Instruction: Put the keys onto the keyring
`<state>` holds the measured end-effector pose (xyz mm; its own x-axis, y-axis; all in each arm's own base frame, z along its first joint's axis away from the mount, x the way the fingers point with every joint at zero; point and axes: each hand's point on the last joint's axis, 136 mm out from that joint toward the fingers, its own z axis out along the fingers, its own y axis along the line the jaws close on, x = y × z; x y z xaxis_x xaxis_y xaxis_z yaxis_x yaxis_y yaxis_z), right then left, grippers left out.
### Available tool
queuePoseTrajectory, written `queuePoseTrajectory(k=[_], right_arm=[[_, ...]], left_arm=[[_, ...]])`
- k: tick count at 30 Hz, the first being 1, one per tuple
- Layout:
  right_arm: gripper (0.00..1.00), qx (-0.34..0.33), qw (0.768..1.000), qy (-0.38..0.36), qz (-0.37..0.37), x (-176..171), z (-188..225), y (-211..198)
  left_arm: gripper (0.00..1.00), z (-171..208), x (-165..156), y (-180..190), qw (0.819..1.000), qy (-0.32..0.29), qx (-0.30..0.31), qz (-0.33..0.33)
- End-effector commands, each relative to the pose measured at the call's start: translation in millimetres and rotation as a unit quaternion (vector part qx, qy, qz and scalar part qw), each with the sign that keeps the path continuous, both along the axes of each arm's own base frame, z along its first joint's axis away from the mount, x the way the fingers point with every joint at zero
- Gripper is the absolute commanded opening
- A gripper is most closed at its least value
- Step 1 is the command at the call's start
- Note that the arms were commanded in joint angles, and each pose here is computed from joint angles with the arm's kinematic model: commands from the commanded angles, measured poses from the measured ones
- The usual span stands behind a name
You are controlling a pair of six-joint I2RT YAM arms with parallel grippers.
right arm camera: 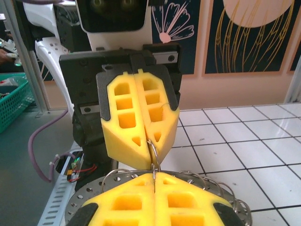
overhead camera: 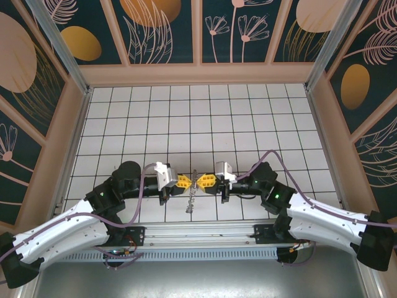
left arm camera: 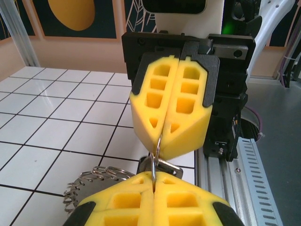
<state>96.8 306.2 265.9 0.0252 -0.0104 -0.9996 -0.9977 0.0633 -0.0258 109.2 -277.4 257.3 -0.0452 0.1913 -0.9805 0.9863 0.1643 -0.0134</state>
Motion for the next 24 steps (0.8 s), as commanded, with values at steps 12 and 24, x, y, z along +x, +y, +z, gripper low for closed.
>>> queuePoseTrajectory(k=[12, 24], right_arm=[[0.00, 0.005, 1.000, -0.012, -0.016, 5.6, 7.3, 2.2], [0.00, 0.005, 1.000, -0.008, -0.009, -0.7, 7.5, -3.5]], left_arm=[[0.00, 25.6, -4.7, -0.3, 0.999, -0.023, -0.033, -0.011], [0.00, 24.5, -3.3, -0.4, 0.999, -0.023, -0.030, -0.008]])
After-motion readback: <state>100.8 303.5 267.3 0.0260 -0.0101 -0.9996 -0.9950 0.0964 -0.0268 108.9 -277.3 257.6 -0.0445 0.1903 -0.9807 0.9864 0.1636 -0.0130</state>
